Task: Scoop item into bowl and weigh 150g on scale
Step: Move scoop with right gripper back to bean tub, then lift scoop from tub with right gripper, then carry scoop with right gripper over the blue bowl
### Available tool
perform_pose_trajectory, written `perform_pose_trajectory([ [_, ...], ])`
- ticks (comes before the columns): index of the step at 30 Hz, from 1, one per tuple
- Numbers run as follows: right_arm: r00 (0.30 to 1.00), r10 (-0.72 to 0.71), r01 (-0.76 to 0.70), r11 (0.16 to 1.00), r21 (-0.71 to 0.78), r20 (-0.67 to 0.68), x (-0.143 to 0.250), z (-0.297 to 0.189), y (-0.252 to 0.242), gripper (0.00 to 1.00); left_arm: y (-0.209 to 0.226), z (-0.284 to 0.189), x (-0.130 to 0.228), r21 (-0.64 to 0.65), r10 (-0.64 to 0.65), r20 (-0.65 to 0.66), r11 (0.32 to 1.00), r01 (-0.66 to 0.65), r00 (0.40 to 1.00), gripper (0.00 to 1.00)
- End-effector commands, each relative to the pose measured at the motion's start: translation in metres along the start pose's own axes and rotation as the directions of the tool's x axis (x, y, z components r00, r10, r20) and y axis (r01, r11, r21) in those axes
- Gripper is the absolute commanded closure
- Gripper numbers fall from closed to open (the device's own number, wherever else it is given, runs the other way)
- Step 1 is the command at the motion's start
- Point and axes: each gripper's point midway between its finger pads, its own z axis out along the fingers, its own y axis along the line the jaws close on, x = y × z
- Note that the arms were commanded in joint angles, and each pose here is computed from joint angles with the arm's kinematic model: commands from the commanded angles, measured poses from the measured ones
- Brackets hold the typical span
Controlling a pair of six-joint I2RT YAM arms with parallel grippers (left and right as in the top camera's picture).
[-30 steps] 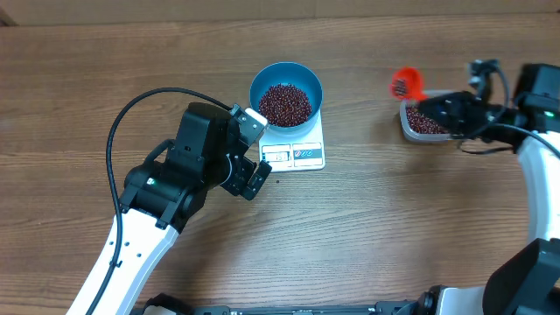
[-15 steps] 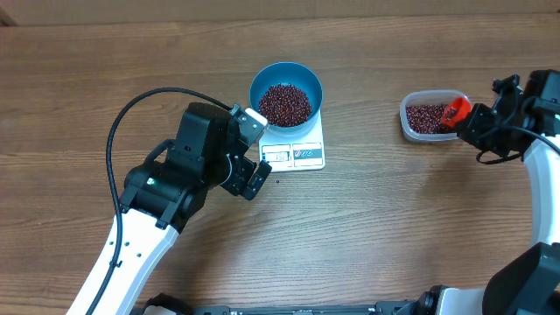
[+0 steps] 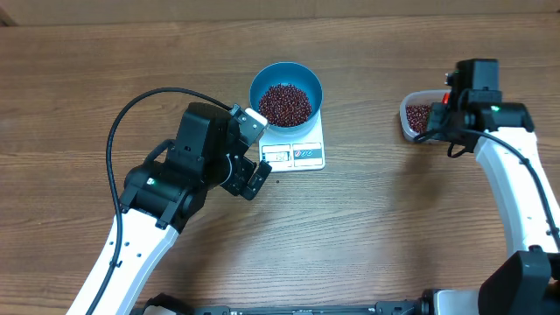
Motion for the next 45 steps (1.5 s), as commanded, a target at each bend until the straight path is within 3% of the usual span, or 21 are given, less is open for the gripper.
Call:
perform_pose_trajectory([
  [1,0.997,-0.011,0.002,0.994,0.111,0.080,-0.016,-0.018,-0.013,0.96,0.000,-0.008,-0.010,0.007,0.014,0.039,1.000,-0.014,0.999,0.00],
  [16,0.996,-0.039,0.027,0.990,0.138,0.080,-0.015,-0.020,-0.009,0.96,0.000,-0.008,-0.010,0.007,0.014,0.039,1.000,-0.014,0.999,0.00],
  [25,0.983,-0.163,0.140,0.966,0.218,0.089,-0.016,-0.027,0.001,0.96,0.000,-0.008,-0.010,0.007,0.014,0.039,1.000,-0.014,0.999,0.00],
  [30,0.980,-0.175,0.154,0.969,0.192,0.094,-0.015,-0.027,0.011,0.96,0.000,-0.008,-0.010,0.007,0.013,0.039,1.000,-0.014,0.999,0.00],
  [33,0.981,-0.165,0.160,0.985,0.056,0.099,-0.014,-0.025,0.035,0.96,0.000,-0.008,-0.010,0.007,0.014,0.039,1.000,-0.014,0.999,0.00],
  [34,0.981,-0.160,0.169,0.983,-0.074,0.110,-0.014,-0.029,0.057,0.96,0.000,-0.008,-0.010,0.007,0.014,0.039,1.000,-0.014,0.999,0.00],
  [38,0.963,-0.172,0.242,0.892,-0.381,0.208,-0.026,-0.056,0.117,0.96,0.000,-0.008,-0.010,0.007,0.014,0.039,1.000,-0.014,0.999,0.00],
  [45,0.885,-0.241,0.433,0.740,-0.515,0.398,-0.034,-0.098,0.180,0.96,0.000,-0.008,-0.010,0.006,0.014,0.039,1.000,-0.014,0.999,0.00],
])
